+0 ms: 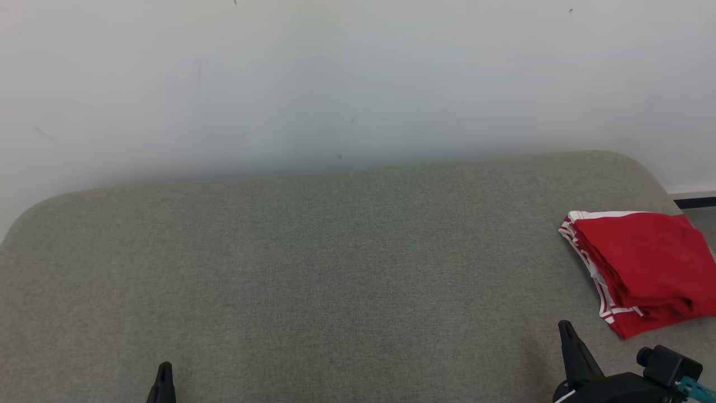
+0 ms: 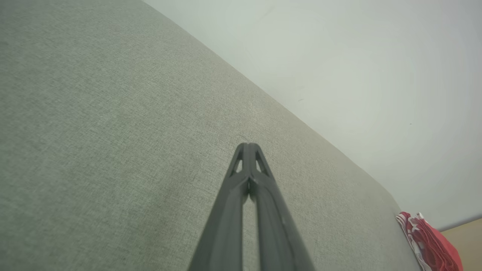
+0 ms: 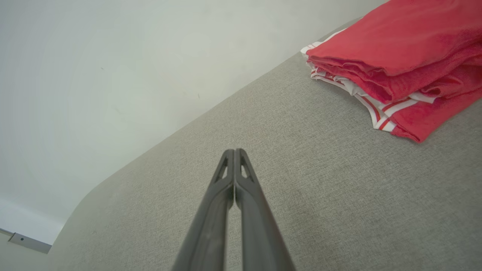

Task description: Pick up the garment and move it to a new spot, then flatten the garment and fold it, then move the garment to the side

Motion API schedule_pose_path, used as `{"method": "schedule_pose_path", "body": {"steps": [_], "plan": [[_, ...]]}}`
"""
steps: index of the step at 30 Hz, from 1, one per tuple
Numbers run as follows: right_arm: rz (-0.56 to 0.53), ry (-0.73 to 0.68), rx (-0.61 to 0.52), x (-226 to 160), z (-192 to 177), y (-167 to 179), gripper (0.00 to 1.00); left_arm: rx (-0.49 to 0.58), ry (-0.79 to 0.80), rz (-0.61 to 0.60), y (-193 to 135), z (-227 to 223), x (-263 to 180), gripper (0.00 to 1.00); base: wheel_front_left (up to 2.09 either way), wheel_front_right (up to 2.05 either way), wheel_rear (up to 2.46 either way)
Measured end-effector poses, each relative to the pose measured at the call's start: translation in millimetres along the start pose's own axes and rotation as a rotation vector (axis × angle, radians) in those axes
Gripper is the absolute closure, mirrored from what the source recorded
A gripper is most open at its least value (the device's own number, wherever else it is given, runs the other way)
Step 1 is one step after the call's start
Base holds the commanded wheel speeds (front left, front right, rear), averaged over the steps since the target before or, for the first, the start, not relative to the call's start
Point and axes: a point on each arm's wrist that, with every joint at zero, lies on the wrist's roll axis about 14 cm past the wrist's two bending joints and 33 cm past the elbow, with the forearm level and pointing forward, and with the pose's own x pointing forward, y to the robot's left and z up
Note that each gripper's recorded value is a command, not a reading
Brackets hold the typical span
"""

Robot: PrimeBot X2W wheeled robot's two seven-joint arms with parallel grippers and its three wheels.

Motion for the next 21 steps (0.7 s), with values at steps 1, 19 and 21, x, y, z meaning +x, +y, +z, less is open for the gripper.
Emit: {"method": "schedule_pose_path", "body": {"steps": [1, 19, 21], "plan": [[0.000, -0.002, 0.017, 0.4, 0.6, 0.0, 1.00, -0.015, 0.000, 0.001, -0.2, 0.4, 0.6, 1.00, 0.00, 0.00, 0.00], [-0.001, -0.028, 0.272, 7.7, 8.9, -0.6, 1.00, -0.253, 0.011, -0.001, -4.3, 5.7, 9.8, 1.00, 0.00, 0.00, 0.00], [-0.001, -0.026, 0.296, 8.3, 8.8, -0.8, 1.00, -0.274, 0.014, 0.000, -4.3, 5.7, 10.5, 1.00, 0.00, 0.00, 0.00]]}}
